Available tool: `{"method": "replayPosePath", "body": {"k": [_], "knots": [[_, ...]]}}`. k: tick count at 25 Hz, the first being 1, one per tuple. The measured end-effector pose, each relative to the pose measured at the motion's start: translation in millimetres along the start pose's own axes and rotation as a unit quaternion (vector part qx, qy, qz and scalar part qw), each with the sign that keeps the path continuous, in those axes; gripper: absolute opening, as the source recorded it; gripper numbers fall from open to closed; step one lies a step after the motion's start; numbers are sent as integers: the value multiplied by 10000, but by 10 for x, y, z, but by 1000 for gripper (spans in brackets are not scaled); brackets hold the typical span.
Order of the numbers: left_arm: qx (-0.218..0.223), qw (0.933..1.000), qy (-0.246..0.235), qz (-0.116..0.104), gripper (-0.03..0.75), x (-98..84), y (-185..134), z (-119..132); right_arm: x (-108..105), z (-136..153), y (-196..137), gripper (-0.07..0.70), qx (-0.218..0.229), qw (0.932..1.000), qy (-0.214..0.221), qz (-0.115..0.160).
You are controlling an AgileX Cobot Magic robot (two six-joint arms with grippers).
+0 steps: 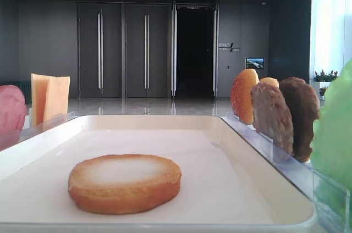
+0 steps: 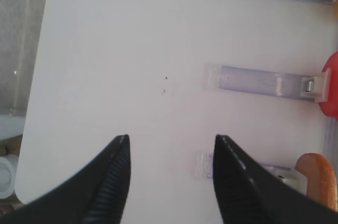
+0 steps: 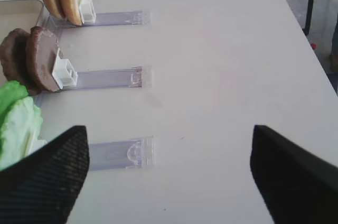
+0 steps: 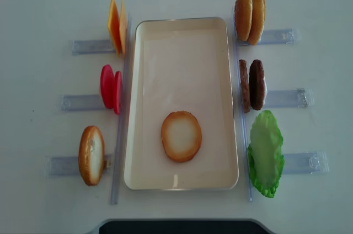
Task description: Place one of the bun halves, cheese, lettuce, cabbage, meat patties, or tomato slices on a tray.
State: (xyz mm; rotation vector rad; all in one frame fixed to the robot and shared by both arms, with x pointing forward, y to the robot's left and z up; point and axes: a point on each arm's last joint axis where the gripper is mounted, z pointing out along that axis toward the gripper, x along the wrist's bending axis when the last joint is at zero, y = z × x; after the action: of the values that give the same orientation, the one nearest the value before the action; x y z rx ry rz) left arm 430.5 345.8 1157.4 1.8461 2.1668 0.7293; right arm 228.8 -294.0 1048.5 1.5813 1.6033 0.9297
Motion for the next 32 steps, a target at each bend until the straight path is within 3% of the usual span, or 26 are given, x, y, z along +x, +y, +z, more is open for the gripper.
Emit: {"method": "replayPosePath", "body": {"k": [10,14,20,24,29,32], "knots": [[-933,9949,-323,205,387,9,-312,-545,0,0,0,589,0,10000,0,0],[-1202,9910,-413,432,387,-3,-527,-672,0,0,0,589,0,10000,0,0],[-1603,9836,-511,652,387,-49,-966,-689,0,0,0,589,0,10000,0,0],[-1936,9772,-584,652,387,-90,-1261,-636,0,0,0,589,0,10000,0,0],[-2095,9738,-622,632,387,-124,-1568,-560,0,0,0,589,0,10000,0,0],[-2337,9673,-753,628,387,-156,-1724,-582,0,0,0,589,0,10000,0,0]]}}
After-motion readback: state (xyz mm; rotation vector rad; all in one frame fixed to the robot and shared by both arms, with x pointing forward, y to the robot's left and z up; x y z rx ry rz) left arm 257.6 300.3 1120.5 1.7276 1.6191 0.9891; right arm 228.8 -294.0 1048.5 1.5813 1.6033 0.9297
